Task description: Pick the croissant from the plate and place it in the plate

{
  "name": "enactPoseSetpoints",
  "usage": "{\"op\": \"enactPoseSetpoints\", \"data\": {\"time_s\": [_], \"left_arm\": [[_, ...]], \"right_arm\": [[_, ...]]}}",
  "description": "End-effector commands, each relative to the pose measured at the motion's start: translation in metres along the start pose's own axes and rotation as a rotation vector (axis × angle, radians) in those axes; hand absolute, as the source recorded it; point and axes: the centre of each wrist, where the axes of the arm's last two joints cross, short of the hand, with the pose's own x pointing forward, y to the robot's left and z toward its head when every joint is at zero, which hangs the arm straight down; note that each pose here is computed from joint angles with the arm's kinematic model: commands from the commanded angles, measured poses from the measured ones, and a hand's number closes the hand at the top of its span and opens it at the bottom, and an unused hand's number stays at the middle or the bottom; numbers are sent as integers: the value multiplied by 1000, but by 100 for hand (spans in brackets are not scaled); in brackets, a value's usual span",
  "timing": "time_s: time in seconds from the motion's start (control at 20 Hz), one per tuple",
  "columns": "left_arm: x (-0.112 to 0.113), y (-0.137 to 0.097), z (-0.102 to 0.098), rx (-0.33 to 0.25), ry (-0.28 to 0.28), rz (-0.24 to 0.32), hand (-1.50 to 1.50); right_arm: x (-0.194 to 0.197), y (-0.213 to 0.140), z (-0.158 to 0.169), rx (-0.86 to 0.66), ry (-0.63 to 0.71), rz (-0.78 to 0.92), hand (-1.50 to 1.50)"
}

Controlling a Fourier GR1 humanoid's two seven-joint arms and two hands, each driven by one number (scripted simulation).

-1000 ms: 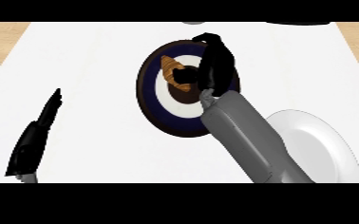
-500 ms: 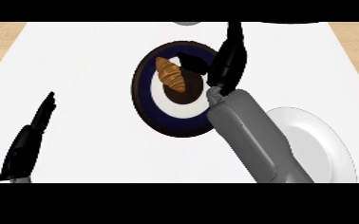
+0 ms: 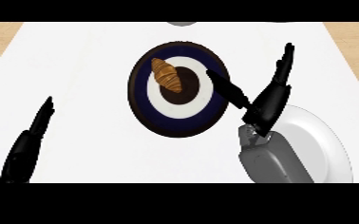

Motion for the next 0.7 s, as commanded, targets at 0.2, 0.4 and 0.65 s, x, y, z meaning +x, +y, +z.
{"op": "enactPoseSetpoints", "data": {"time_s": [0.2,0.4,0.65], "left_arm": [[11,7,-13,-6,-25,-8,0],[4,0,-1,-2,-21,2,0],[1,-6,2,5,-24,-1,0]], "right_arm": [[-30,-102,24,-61,-72,-64,-150],[-42,-133,38,-48,-67,-25,-150],[-45,-151,40,-56,-74,-37,-150]]}}
